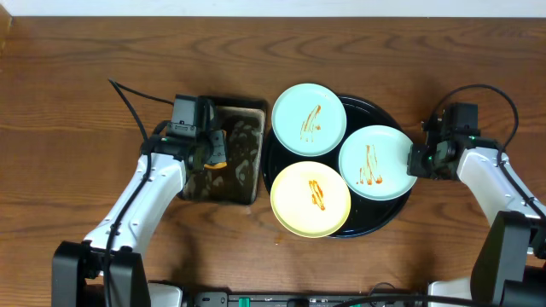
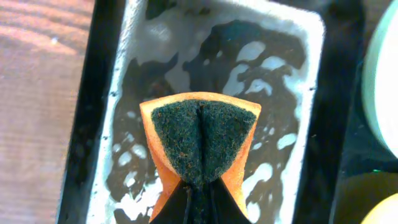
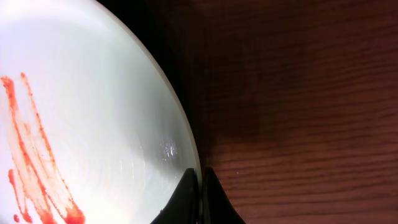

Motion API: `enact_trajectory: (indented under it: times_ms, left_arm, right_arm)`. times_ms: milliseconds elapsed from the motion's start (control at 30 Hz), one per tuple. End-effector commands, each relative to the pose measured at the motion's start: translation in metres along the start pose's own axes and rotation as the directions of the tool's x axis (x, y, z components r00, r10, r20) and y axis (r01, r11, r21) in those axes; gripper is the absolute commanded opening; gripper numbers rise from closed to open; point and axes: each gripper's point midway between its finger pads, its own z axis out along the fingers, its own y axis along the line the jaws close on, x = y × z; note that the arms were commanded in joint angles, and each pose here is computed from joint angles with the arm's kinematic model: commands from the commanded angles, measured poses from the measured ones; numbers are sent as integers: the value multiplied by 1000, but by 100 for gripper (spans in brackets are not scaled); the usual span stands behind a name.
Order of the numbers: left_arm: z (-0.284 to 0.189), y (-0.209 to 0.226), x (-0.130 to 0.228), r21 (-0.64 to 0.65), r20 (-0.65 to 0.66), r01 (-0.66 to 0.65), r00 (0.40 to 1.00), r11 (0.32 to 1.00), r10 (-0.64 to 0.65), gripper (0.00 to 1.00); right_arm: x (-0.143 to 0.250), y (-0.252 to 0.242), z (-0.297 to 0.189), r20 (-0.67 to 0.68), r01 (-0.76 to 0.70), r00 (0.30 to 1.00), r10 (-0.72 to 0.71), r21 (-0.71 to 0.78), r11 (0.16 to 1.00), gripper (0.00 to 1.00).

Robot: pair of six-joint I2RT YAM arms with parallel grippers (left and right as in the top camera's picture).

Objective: Clean dirty plates on tray and stack at the side
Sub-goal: 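Lift the sponge with the left gripper and carry it toward the plates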

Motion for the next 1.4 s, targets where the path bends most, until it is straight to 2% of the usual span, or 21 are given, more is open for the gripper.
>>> enact_trajectory:
  times_ms: [0, 300, 700, 1033, 1167, 1233, 1367]
  left_arm:
    - [-14, -21, -17, 108, 68, -70, 996, 992, 63, 7]
    - [-81, -43, -82, 162, 408, -154, 910, 975, 76, 7]
    - [-95, -45, -86, 168, 445, -162, 893, 972, 72, 8]
    - [-93, -45, -85, 179, 433, -136, 900, 975, 46, 7]
    - [-75, -42, -78, 227, 350, 24, 931, 974, -104, 7]
    - [-48, -35, -61, 230, 222, 201, 942, 952, -253, 7]
    - [-7, -30, -33, 166, 72, 307, 944, 937, -322, 7]
  right_arm:
    - [-1, -10, 0, 1, -11, 1000, 11, 41, 999, 1]
    - [-1, -10, 0, 2, -11, 1000, 11, 41, 999, 1]
    - [-3, -10, 0, 9, -10, 1000, 10, 41, 999, 1]
    - [-3, -10, 0, 9, -11, 1000, 11, 40, 999, 1]
    - [-2, -10, 0, 9, -11, 1000, 11, 40, 999, 1]
    - [-2, -10, 0, 8, -11, 1000, 10, 40, 999, 1]
    - [-2, -10, 0, 8, -13, 1000, 13, 40, 999, 1]
